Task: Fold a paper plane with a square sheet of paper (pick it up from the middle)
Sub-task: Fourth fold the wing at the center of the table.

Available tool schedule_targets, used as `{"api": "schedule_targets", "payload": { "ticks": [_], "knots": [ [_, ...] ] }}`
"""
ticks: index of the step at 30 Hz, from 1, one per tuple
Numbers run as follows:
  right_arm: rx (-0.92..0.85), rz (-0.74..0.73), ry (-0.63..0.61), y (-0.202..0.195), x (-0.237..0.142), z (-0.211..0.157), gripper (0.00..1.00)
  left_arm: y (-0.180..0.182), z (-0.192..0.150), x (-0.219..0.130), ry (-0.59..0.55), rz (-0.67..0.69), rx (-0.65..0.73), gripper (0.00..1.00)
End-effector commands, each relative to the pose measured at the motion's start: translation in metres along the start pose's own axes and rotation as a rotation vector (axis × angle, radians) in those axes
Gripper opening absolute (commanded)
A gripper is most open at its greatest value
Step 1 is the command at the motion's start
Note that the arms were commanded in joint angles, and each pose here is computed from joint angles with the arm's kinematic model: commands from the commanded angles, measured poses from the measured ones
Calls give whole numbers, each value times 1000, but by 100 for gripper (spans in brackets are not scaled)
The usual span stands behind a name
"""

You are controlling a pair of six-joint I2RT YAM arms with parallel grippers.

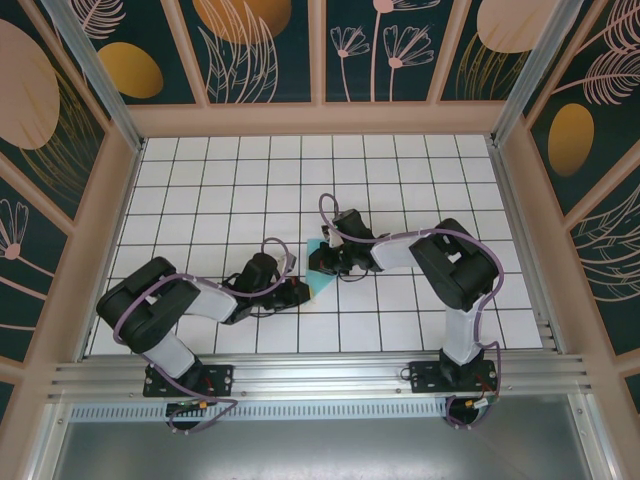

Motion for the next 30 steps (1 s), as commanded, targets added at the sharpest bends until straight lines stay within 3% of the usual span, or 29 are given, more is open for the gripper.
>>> {"api": "schedule_targets", "payload": {
  "ticks": [1, 6, 9, 12, 17, 20, 30],
  "knots": [
    [5, -103, 15, -22, 9, -5, 10, 57, -48, -12, 216, 214, -98, 1],
    [2, -96, 16, -21, 10, -4, 10, 62, -60, -21, 260, 215, -114, 1],
    [3, -95, 14, -20, 10, -4, 10, 49, -55, -24, 230, 170, -85, 1],
    [2, -92, 15, -20, 10, -3, 10, 13, -39, -29, 155, 70, -32, 0],
    [5, -92, 16, -21, 10, -6, 10, -35, -4, -37, -18, 10, 62, 0],
    [7, -88, 18, -21, 11, -7, 10, -53, 9, -33, -66, -32, 88, 0],
    [11, -78, 22, -21, 12, -10, 10, -46, 28, -8, -118, 2, 93, 0]
  ]
}}
Point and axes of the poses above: each hand's point on the last joint's axis, 136 mm out from that joint toward the fingers, its own x axis out along the fingers, its own y axis along the line the jaws close on, z = x × y, the point moved 5 cm from there along -x, back along the fingers, and after that the axes turned 12 degrees about -x, right-handed, at the moved point
